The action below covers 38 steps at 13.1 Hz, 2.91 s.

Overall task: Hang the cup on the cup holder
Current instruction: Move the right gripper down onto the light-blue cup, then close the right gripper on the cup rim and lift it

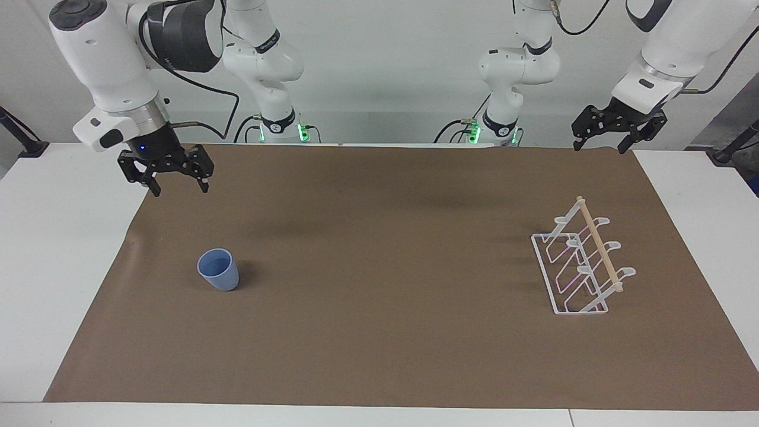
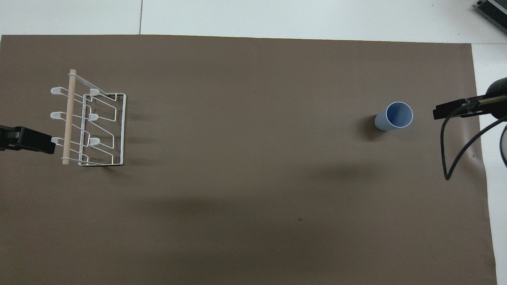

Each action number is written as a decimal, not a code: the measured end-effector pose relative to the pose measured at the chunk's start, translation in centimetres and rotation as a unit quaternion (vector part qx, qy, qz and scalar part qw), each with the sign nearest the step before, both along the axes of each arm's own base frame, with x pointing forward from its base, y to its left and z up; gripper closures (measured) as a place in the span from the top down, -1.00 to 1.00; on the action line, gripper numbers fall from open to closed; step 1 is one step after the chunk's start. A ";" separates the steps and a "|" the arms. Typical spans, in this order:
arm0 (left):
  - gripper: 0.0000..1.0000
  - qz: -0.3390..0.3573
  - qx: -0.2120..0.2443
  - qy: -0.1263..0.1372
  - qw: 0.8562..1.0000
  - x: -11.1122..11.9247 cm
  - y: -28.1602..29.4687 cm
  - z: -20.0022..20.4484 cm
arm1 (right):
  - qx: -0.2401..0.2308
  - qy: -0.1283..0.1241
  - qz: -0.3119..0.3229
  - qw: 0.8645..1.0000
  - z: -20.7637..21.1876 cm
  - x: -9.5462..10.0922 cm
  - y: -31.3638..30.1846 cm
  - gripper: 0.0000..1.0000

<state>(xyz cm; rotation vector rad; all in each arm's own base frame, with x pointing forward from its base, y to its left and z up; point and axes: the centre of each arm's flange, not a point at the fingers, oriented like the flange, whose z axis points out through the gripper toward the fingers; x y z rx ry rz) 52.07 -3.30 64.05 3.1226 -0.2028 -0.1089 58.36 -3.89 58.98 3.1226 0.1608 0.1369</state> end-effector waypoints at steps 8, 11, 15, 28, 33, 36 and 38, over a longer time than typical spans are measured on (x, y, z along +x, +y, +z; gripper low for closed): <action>1.00 0.000 0.000 0.000 1.000 0.0 0.0 0.0 | 0.026 -0.043 0.020 0.999 -4.2 1.3 2.9 1.00; 1.00 0.000 0.000 0.000 1.000 0.0 0.0 0.0 | 0.029 -0.052 0.041 0.997 -11.4 2.4 6.0 1.00; 1.00 0.000 0.000 0.000 1.000 0.0 0.0 0.0 | 0.032 -0.055 0.036 0.997 -19.4 4.3 5.9 1.00; 1.00 0.000 0.000 0.000 1.000 0.0 0.0 0.0 | 0.030 -0.024 0.021 0.999 -24.7 1.9 4.2 0.46; 1.00 0.000 0.000 0.000 1.000 0.0 0.0 0.0 | 0.029 -0.033 0.010 0.999 -24.3 2.1 2.7 -0.77; 1.00 0.000 0.000 0.000 1.000 0.0 0.0 0.0 | 0.028 -0.039 0.005 0.999 -23.8 2.3 2.1 -0.89; 1.00 0.000 0.000 0.000 1.000 0.0 0.0 0.0 | 0.028 -0.045 0.004 0.999 -22.9 2.8 2.0 -0.89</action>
